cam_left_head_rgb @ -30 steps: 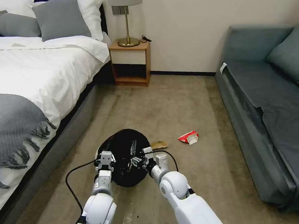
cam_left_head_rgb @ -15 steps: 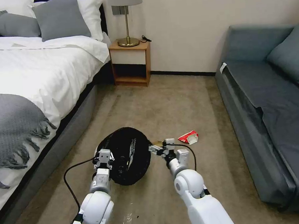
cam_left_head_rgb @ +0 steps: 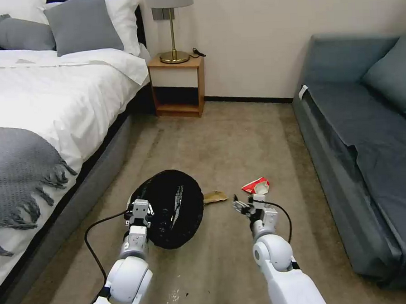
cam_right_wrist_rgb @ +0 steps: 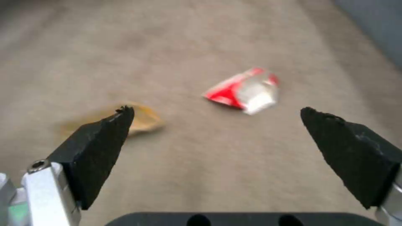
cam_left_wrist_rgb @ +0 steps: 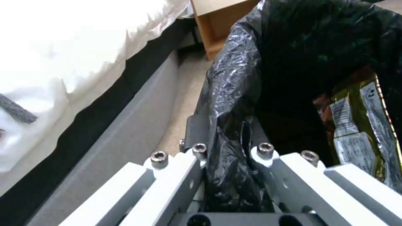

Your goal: Pick up the trash bin, then pick up the garbage on the floor and place it into the trash bin.

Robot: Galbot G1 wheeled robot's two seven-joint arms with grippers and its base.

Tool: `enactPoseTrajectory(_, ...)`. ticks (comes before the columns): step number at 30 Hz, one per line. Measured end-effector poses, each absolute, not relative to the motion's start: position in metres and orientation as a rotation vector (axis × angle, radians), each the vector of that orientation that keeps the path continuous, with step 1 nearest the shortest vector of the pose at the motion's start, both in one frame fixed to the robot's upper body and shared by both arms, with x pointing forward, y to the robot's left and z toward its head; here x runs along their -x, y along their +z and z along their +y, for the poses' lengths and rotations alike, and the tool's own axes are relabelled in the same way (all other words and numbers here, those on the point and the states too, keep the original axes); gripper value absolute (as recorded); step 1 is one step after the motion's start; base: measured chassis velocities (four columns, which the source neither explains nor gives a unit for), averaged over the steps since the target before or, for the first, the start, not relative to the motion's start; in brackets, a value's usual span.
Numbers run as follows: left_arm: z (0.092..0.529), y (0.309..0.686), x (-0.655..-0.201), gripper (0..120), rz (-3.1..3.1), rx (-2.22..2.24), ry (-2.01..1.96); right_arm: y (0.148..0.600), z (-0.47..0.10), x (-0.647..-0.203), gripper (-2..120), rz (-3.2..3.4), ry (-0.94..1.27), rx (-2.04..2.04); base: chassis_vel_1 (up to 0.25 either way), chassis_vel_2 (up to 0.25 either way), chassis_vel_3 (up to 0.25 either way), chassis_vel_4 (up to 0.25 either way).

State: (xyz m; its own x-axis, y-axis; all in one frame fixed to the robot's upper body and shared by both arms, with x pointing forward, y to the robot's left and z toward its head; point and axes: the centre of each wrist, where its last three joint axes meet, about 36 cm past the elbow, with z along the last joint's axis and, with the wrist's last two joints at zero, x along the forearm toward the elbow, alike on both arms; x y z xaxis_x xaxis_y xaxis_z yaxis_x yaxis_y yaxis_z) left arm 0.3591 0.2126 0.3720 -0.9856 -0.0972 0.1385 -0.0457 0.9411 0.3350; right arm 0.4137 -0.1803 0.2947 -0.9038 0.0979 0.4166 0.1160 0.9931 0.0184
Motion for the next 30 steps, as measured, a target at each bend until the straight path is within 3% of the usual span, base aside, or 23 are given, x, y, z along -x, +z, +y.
enactPoseTrajectory(11,0.218,0.365,-0.350,4,-2.931,-0.122,-0.505,0.262,-0.218,-0.406,100,-2.671,-0.064,0.263,0.000,0.000,0.000,0.000)
enactPoseTrajectory(30,0.216,0.364,-0.347,4,-2.932,-0.126,-0.507,0.263,-0.242,-0.406,100,-2.685,-0.175,0.245,0.000,0.000,0.000,0.000)
